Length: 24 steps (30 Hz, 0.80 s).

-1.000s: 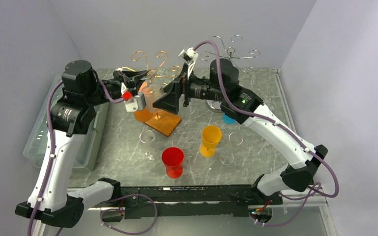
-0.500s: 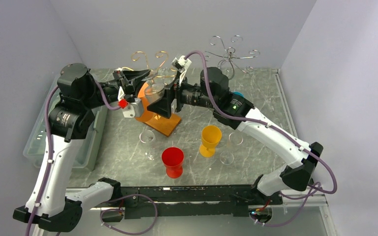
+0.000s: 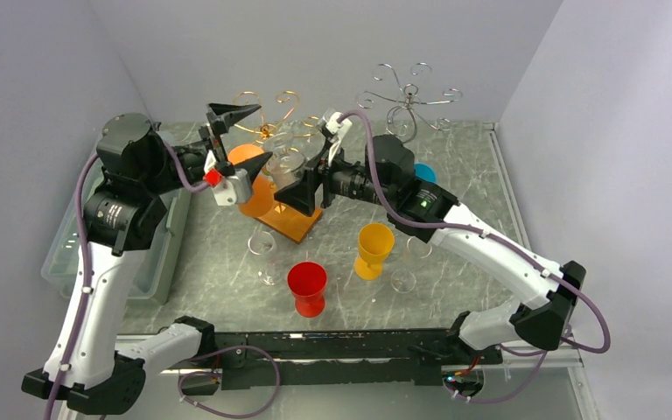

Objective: Place the wine glass upside down on the wine glass rack
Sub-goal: Turn the wine glass upside down at the wine rack.

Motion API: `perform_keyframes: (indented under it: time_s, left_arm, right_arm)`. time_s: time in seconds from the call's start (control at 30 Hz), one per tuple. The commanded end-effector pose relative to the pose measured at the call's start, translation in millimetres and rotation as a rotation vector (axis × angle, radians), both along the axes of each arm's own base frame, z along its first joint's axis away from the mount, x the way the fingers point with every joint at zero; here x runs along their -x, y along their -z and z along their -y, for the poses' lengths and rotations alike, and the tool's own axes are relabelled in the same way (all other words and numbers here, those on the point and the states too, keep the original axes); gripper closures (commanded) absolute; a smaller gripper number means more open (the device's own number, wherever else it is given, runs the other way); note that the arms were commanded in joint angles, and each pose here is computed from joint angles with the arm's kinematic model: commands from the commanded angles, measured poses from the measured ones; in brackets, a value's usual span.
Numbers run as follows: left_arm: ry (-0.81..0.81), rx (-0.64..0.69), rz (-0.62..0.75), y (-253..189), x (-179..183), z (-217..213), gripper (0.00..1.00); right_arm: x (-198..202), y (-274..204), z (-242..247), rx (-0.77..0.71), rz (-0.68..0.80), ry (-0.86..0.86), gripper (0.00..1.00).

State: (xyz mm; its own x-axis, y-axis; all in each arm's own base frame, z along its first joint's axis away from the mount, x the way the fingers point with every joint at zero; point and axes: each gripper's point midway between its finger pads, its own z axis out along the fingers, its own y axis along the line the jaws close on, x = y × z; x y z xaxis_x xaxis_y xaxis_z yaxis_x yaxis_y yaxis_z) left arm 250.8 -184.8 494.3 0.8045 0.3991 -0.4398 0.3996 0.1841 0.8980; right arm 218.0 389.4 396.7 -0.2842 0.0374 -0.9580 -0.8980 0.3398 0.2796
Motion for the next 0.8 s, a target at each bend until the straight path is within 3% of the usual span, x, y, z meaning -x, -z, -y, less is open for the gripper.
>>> perform_keyframes:
  time_s: [0.0, 0.23, 0.5, 0.77]
  left_arm:
    - [-0.018, 0.054, -0.05, -17.0, 6.5, -3.3, 0.05]
    - [-0.127, 0.161, -0.223, -21.3, -2.9, -14.0, 0.0]
    - [-0.255, 0.272, -0.455, -14.0, -5.8, -27.3, 0.0]
    - [-0.371, 0.337, -0.656, 5.9, -18.1, -34.1, 0.01]
  right_arm:
    - [-3.0, -48.7, 26.9, -0.104, 0.14, 0.092, 0.9]
    - [-10.9, -44.9, 60.9, -0.103, 0.158, 0.198, 1.0]
    - [-26.2, -17.9, 100.6, -0.075, 0.15, 0.307, 1.0]
    - [-45.5, 16.0, 103.5, -0.025, 0.157, 0.306, 1.0]
